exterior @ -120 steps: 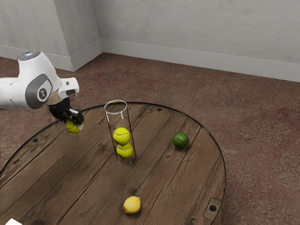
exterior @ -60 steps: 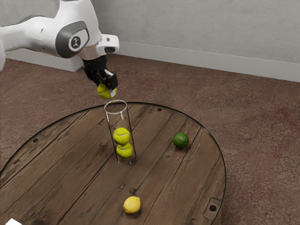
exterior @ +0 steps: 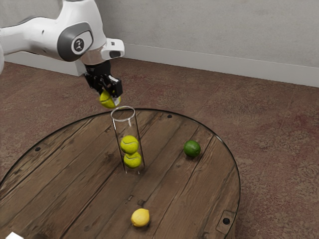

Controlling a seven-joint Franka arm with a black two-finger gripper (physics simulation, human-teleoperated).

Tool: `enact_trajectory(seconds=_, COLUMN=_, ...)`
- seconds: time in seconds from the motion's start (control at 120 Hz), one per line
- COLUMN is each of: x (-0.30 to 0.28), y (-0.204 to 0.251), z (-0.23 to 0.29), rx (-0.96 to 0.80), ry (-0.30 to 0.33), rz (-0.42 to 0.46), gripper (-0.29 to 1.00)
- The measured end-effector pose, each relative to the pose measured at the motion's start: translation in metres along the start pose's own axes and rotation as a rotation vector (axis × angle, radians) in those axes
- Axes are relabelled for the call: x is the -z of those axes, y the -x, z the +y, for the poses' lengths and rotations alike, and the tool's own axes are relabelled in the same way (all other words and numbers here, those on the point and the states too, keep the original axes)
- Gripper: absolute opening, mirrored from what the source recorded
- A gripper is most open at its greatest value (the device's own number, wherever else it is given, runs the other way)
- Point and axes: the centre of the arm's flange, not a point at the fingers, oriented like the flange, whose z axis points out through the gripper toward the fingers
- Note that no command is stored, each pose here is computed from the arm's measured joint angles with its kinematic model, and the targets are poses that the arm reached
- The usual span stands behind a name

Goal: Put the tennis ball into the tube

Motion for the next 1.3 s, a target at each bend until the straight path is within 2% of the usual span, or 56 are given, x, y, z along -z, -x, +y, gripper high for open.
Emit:
enact_trajectory(seconds=0.725, x=-0.001, y=0.0, z=0.035, rx=-0.008, ry=0.009, rz=-0.003, gripper=0.19)
enact_trajectory(seconds=1.025, x=0.001, y=0.001, z=0.038, rx=-0.006, ry=0.028, rz=-0.001, gripper=0.52)
enact_trajectory(seconds=1.233, x=0.003, y=0.002, z=0.037, rx=-0.007, ry=0.034, rz=-0.002, gripper=0.63)
enact_trajectory(seconds=1.3, x=0.024, y=0.009, z=0.036, rx=-0.012, ry=0.04, rz=0.001, gripper=0.64)
